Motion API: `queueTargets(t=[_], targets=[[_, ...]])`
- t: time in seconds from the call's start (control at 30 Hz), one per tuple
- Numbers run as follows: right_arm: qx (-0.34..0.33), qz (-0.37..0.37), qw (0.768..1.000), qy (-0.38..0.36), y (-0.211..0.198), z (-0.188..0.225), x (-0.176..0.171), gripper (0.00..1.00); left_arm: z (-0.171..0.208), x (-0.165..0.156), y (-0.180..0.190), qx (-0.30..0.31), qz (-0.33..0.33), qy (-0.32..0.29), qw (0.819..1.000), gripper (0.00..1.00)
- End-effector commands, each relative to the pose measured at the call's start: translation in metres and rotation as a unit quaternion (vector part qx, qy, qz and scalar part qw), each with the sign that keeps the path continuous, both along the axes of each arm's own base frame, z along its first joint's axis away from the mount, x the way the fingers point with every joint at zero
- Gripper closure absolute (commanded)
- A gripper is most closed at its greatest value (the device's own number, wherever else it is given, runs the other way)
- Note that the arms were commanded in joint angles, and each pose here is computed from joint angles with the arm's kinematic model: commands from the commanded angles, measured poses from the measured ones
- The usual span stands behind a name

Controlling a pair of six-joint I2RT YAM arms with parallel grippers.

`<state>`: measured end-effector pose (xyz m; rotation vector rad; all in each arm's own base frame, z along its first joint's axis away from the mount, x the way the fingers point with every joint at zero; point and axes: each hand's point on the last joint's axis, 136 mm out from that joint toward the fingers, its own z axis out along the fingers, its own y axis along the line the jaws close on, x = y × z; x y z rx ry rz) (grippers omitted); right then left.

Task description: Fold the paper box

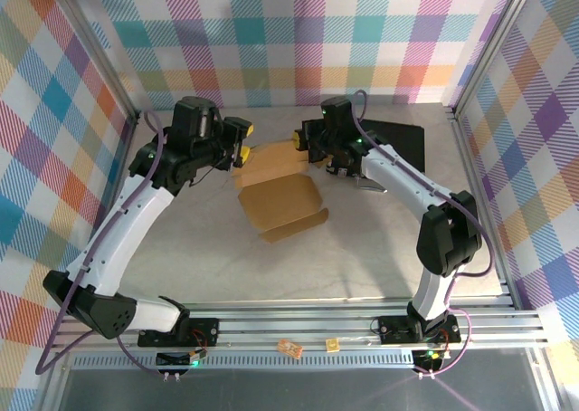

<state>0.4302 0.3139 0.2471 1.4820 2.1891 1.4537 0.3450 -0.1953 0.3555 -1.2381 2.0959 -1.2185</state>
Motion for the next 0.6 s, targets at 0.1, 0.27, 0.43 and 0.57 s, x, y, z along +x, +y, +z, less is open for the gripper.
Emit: queueTargets(t=[0.1,0.27,0.43,0.57], targets=[[-0.01,-0.006,1.0,0.006,-0.004,0.009,-0.007,1.0,-0.013,0.003,-0.018,-0.028,-0.018,0.029,0.999,0.52],[-0.006,-0.004,1.0,0.008,-0.002,0.01,-0.007,1.0,-0.022,0.006,-0.02,-0.017,-0.024,0.033,0.999,0.52],[-0.002,-0.003,1.0,0.007,-0.001,0.012,-0.007,1.0,-0.034,0.01,-0.021,-0.004,-0.024,0.037,0.999,0.51],[-0.001,-0.001,1.0,0.006,-0.001,0.014,-0.009,1.0,-0.041,0.018,-0.028,-0.008,-0.032,0.038,0.999,0.51]])
